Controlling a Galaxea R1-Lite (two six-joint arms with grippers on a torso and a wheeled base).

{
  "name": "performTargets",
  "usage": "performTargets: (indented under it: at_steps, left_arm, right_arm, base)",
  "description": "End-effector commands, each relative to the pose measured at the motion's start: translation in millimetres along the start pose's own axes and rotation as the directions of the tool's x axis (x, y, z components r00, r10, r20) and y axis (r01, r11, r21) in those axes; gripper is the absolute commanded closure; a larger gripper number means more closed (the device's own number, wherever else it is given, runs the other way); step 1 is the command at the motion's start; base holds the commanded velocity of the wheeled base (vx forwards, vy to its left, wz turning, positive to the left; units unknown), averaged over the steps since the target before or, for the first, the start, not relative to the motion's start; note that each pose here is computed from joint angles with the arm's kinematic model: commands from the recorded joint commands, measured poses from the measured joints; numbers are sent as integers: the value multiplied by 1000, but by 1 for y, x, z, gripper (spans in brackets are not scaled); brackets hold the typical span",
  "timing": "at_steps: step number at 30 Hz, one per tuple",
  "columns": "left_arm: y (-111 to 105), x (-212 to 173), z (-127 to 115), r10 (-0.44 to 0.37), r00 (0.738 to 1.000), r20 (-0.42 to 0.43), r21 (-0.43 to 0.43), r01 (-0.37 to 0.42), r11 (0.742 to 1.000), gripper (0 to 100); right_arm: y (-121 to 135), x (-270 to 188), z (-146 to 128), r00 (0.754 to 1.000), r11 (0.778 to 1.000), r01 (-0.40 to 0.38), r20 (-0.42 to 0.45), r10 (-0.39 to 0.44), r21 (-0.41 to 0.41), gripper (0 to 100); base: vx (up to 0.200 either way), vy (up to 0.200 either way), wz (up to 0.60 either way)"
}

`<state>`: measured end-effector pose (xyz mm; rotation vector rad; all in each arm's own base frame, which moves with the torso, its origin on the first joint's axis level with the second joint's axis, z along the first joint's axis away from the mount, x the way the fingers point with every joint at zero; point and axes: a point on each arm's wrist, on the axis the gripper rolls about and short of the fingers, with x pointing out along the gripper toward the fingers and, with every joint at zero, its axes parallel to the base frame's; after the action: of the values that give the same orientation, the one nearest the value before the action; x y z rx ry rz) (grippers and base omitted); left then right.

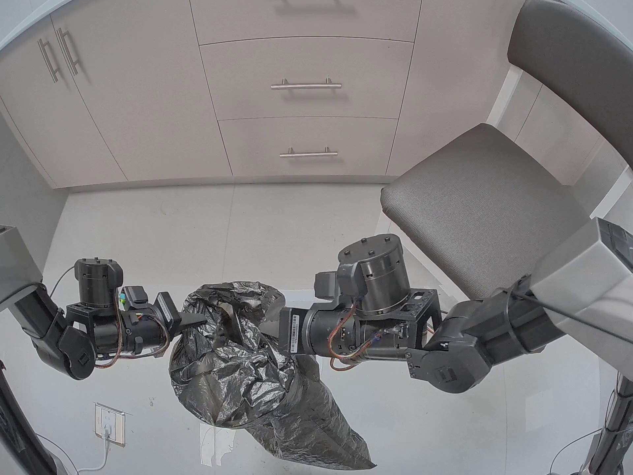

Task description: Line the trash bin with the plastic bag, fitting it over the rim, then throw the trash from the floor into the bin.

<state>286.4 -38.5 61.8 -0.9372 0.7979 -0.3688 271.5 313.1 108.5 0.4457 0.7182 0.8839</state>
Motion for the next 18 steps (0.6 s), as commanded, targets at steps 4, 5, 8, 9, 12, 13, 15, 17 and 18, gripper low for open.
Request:
performTargets:
  at_steps: [4, 5, 8, 9, 12, 13, 15, 17, 18]
  left_arm:
    - [13, 8, 9, 36, 999, 21, 44, -37, 998, 100]
    - [13, 8, 9, 36, 999, 21, 44, -37, 998, 100]
    - [7, 11, 21, 10, 999, 53, 75, -14, 997, 100]
    - [5, 12, 22, 4, 998, 56, 80, -9, 997, 100]
    - [1, 12, 25, -8, 998, 65, 89, 2, 996, 100]
    - [1, 12, 26, -11, 998, 67, 93, 5, 996, 100]
    - [-1, 13, 27, -17, 997, 71, 101, 10, 995, 100]
    - [-2, 14, 29, -22, 997, 74, 106, 14, 994, 100]
    - [-2, 16, 31, -24, 997, 74, 119, 15, 993, 100]
  right_arm:
    - [-14, 20, -6, 996, 995, 85, 29, -84, -42, 100]
    - [-14, 20, -6, 996, 995, 85, 29, -84, -42, 100]
    - [-13, 30, 2, 985, 987, 145, 106, -136, -76, 100]
    - [-12, 31, 4, 983, 985, 151, 119, -140, -85, 100]
    - [-11, 32, 5, 982, 983, 155, 126, -142, -101, 100]
    - [-11, 32, 5, 981, 982, 157, 127, -144, -107, 100]
    - [-11, 33, 6, 980, 980, 163, 135, -147, -115, 100]
    - [-13, 34, 6, 978, 978, 174, 139, -157, -119, 100]
    - [-16, 36, 5, 975, 973, 189, 143, -170, -131, 100]
  base:
    - [0, 0, 0]
    - [0, 0, 0]
    - [0, 0, 0]
    - [0, 0, 0]
    - [0, 0, 0]
    - [0, 0, 0]
    - [0, 0, 0]
    - [0, 0, 0]
    - [0, 0, 0]
